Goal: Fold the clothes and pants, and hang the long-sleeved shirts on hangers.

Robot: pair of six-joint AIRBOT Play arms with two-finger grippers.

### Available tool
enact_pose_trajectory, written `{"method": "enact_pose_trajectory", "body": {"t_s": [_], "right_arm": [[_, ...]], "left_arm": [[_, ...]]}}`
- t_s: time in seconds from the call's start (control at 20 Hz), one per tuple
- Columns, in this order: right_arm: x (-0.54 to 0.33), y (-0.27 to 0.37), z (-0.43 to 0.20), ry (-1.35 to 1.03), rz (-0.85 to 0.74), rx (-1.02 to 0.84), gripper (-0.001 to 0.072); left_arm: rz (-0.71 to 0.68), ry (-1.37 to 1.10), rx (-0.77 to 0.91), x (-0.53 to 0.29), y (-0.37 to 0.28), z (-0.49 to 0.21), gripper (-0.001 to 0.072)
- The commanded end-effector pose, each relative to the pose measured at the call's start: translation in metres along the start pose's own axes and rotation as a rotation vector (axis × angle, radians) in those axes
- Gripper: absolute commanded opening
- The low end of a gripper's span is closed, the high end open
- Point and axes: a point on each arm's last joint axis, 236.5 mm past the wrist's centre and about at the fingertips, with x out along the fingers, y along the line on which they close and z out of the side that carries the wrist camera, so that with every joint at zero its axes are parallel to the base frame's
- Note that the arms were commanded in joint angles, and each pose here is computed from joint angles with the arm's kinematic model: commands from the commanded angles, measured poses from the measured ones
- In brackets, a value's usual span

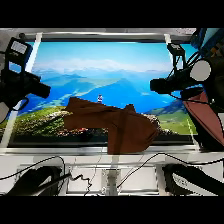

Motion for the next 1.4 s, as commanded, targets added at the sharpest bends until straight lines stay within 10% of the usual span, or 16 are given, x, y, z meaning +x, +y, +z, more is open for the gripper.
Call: {"method": "enact_pose_trajectory", "body": {"t_s": [0.0,0.8,1.35], "right_arm": [[0.0,0.0,0.0,0.0,0.0,0.0,0.0017],[0.0,0.001,0.007,-0.029,0.001,-0.115,0.0016],[-0.011,-0.032,-0.136,0.107,-0.014,-0.099,0.0015]], "left_arm": [[0.001,0.0,0.0,0.0,0.0,0.0,0.0011],[-0.002,-0.011,-0.002,0.001,0.0,0.003,0.0011],[-0.011,0.035,0.002,0.007,-0.004,-0.007,0.0021]]}}
